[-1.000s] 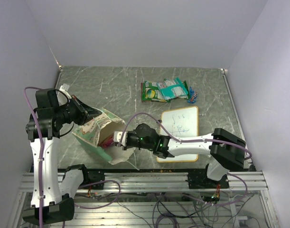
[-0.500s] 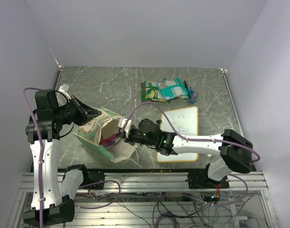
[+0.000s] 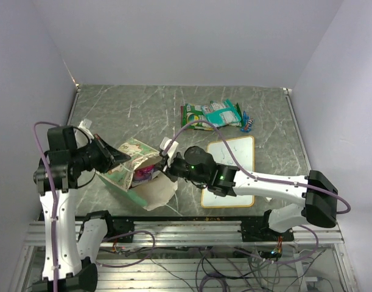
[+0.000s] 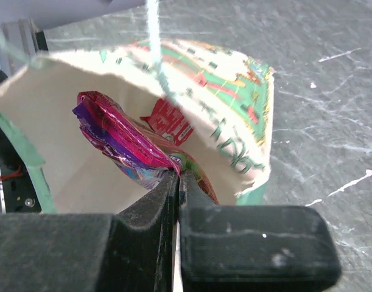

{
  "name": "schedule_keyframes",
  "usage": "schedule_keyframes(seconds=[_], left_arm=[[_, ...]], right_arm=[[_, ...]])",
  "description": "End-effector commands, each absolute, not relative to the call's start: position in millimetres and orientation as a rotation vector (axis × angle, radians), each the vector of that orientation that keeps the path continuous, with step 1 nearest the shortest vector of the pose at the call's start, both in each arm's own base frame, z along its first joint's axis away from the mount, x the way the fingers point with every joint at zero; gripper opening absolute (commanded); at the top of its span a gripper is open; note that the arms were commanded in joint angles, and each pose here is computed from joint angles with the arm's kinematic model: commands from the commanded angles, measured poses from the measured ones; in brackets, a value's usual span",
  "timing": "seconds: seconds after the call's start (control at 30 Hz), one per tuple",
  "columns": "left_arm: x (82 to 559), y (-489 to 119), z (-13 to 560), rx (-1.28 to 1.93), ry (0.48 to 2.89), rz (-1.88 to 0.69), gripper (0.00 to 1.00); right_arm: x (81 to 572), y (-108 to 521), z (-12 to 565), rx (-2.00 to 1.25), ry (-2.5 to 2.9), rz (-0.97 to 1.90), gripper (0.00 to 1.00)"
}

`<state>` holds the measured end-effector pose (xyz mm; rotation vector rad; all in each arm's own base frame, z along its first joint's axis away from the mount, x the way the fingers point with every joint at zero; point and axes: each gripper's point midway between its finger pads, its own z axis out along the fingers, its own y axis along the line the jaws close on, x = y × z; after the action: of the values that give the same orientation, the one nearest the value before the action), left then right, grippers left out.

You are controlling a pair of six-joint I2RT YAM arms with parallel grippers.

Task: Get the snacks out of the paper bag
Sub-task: Pick up the snack from the paper bag.

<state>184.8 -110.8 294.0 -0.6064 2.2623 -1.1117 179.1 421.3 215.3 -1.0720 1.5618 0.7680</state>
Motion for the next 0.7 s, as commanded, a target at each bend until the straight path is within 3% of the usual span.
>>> schedule_keyframes(seconds=[0.0,0.13,0.37,0.67], left_arm=[[148.2,-111.9,264.5,-0.649,2.345,-1.067,0.07],[126.6,-111.2,245.3,-0.724,2.403,-1.036,0.07],[111.8,-82.5,234.7,-0.743,2.548,-0.74,0.07],[148.7,-94.8,231.2,-0.816,2.438,-0.908,0.07]], right_arm=[[183.7,420.9,247.9,-0.984,1.513,0.799,0.0],[171.5,421.6,241.1,-1.045,1.451,0.842,0.0],[148.2,405.3,242.2,-1.207,1.251,0.832,0.0],[134.7,352.4,273.0,-1.2,1.219,0.776,0.0]])
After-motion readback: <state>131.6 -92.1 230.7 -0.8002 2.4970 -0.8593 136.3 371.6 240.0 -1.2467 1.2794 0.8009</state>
